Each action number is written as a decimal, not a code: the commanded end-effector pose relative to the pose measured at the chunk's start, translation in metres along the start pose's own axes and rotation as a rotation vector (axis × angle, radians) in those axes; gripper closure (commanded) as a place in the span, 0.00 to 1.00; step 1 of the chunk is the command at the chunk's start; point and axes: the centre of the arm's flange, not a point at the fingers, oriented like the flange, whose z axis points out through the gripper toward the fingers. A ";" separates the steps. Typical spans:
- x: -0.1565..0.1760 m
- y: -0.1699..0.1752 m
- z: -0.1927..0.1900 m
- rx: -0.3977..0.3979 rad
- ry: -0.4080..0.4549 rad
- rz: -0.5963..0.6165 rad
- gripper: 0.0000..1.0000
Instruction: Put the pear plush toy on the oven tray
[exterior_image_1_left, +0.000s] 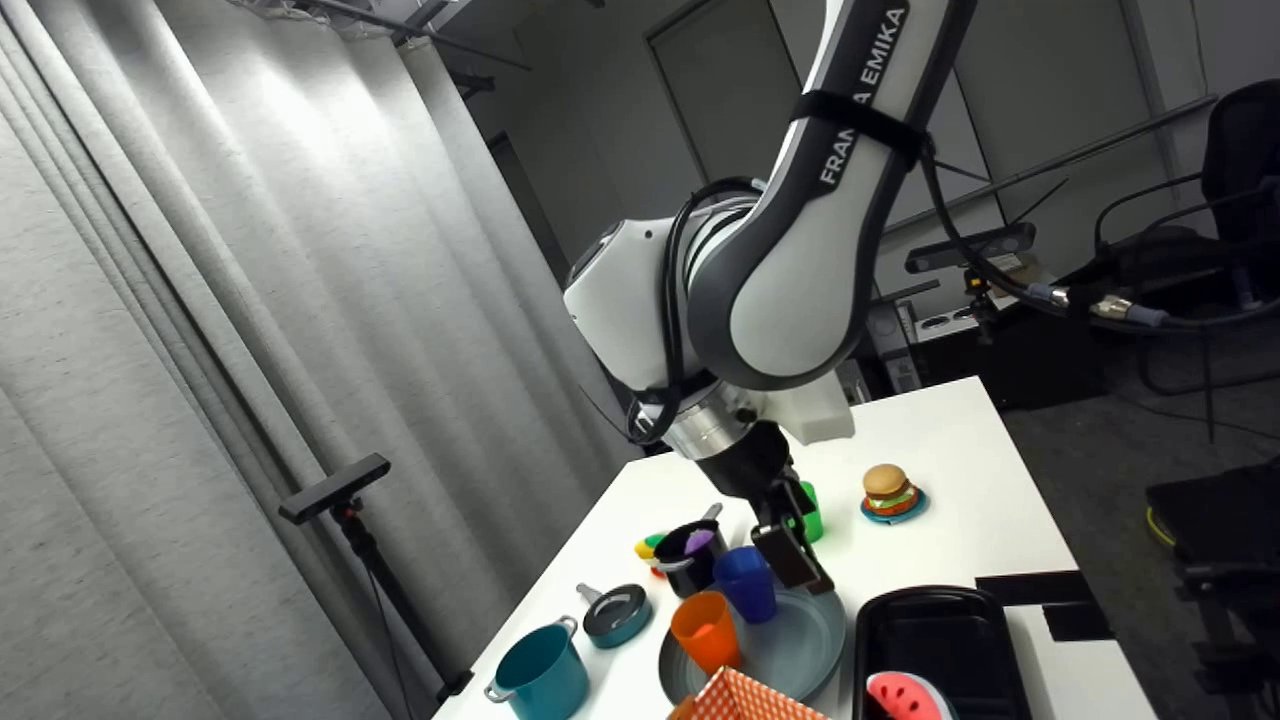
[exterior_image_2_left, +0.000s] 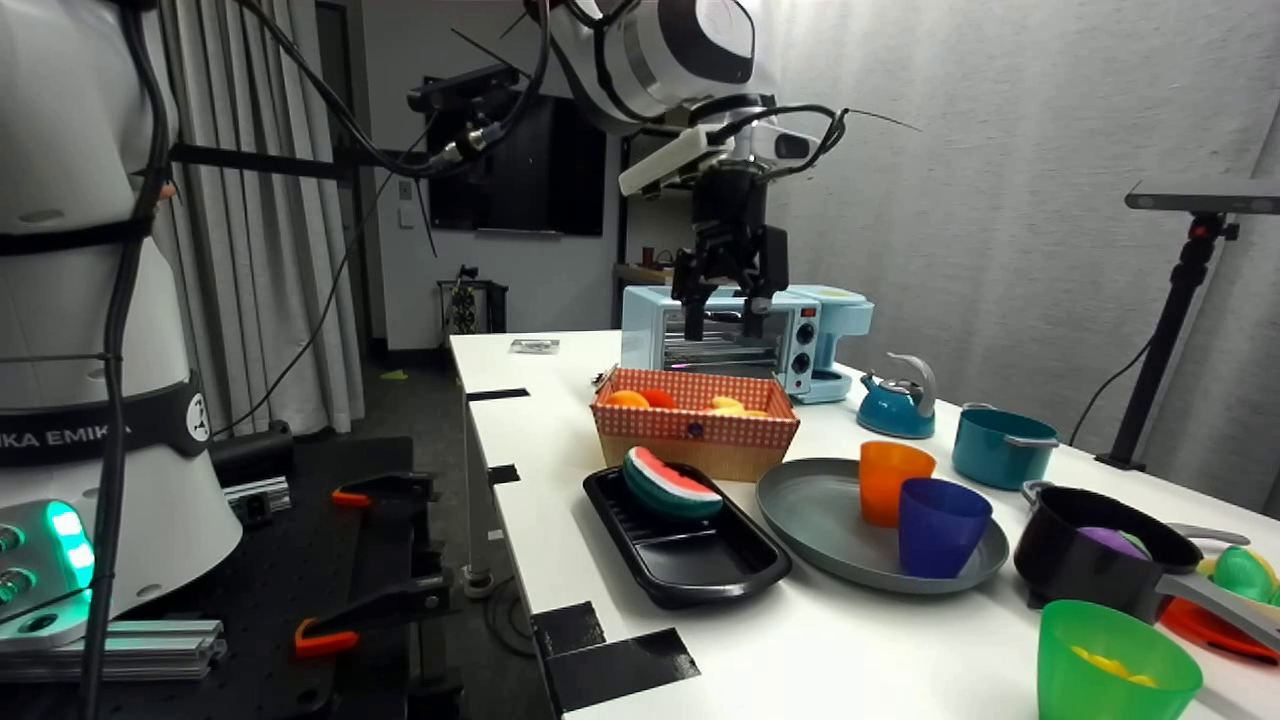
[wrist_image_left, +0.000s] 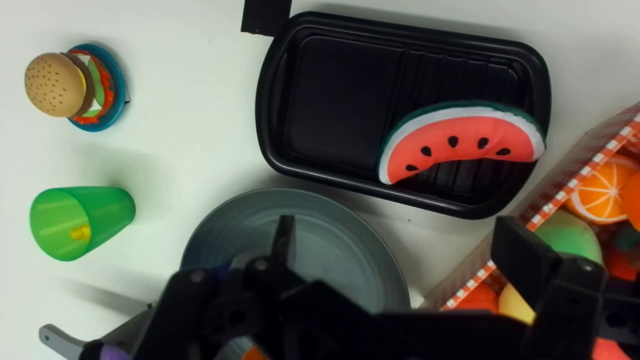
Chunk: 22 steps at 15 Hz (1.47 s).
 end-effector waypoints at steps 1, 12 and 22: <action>0.020 -0.021 0.002 -0.038 -0.033 -0.093 0.00; 0.035 -0.064 0.005 -0.146 -0.100 -0.285 0.00; 0.030 -0.064 0.008 -0.122 -0.084 -0.261 0.00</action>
